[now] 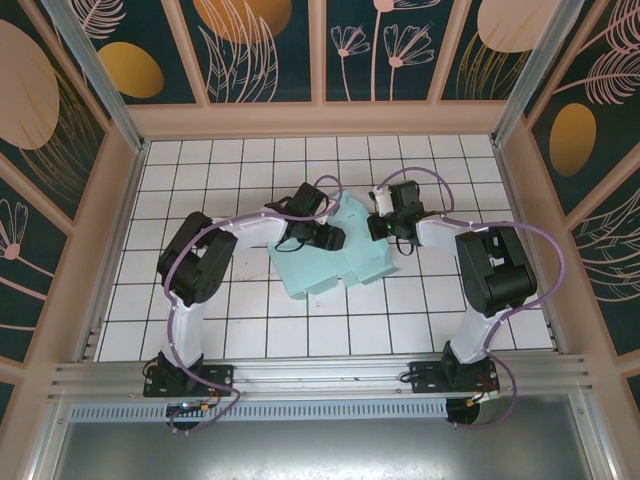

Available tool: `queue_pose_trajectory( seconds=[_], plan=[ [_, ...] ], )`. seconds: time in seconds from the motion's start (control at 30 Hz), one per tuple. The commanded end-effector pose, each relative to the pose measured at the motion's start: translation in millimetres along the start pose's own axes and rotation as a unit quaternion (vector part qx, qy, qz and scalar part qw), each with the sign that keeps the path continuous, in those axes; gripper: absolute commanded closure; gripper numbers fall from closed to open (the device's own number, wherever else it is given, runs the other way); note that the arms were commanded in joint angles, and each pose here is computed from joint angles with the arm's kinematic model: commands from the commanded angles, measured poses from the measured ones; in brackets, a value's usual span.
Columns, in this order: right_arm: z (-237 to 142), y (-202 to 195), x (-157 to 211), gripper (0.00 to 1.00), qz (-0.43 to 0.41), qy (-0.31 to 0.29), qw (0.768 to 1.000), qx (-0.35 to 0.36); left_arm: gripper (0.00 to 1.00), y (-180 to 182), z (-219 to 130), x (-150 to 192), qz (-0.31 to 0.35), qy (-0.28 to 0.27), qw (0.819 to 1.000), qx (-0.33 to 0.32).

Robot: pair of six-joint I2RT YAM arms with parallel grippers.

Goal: Fold the paper box

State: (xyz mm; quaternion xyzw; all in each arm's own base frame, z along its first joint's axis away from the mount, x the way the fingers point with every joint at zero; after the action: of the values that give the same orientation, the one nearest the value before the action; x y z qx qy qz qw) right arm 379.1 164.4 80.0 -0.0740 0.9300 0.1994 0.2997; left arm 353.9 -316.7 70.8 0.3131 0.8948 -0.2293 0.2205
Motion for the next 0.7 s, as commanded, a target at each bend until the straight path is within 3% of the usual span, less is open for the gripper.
queue_pose_trajectory(
  seconds=[0.0,0.2,0.33,0.53,0.67],
  plan=[
    [-2.9,5.9,-10.0,1.0,-0.001,-0.016,1.0,-0.006,0.32,7.8,-29.7,-31.8,0.001,-0.048,0.998,-0.04],
    [-6.0,6.1,-8.9,1.0,-0.001,-0.018,1.0,-0.005,0.1,47.0,-34.4,-46.3,-0.016,-0.038,0.995,-0.09],
    [-7.2,6.3,-7.3,1.0,-0.001,-0.017,1.0,-0.005,0.05,53.5,-25.7,-52.7,-0.006,-0.022,0.996,-0.087],
    [-7.1,6.3,-8.5,1.0,0.0,-0.018,1.0,-0.005,0.22,38.9,-9.4,-58.3,0.004,-0.002,1.0,-0.011],
    [-8.8,6.6,-10.0,1.0,0.0,-0.02,1.0,-0.004,0.35,39.6,-2.3,-52.0,0.003,0.017,1.0,-0.005]
  ],
)
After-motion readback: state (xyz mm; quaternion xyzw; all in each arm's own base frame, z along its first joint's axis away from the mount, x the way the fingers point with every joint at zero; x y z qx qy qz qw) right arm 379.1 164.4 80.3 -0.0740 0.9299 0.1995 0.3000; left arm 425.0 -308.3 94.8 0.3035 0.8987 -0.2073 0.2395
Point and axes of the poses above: each hand's point on the last joint's axis, 136 mm out from that joint toward the fingers, its own z axis out along the fingers, its own y axis along the line the jaws close on, x = y × z, the point moved 4 cm from there along -z, back along the fingers, and after that the axes turned 15 degrees about z, right-handed, at the moved point
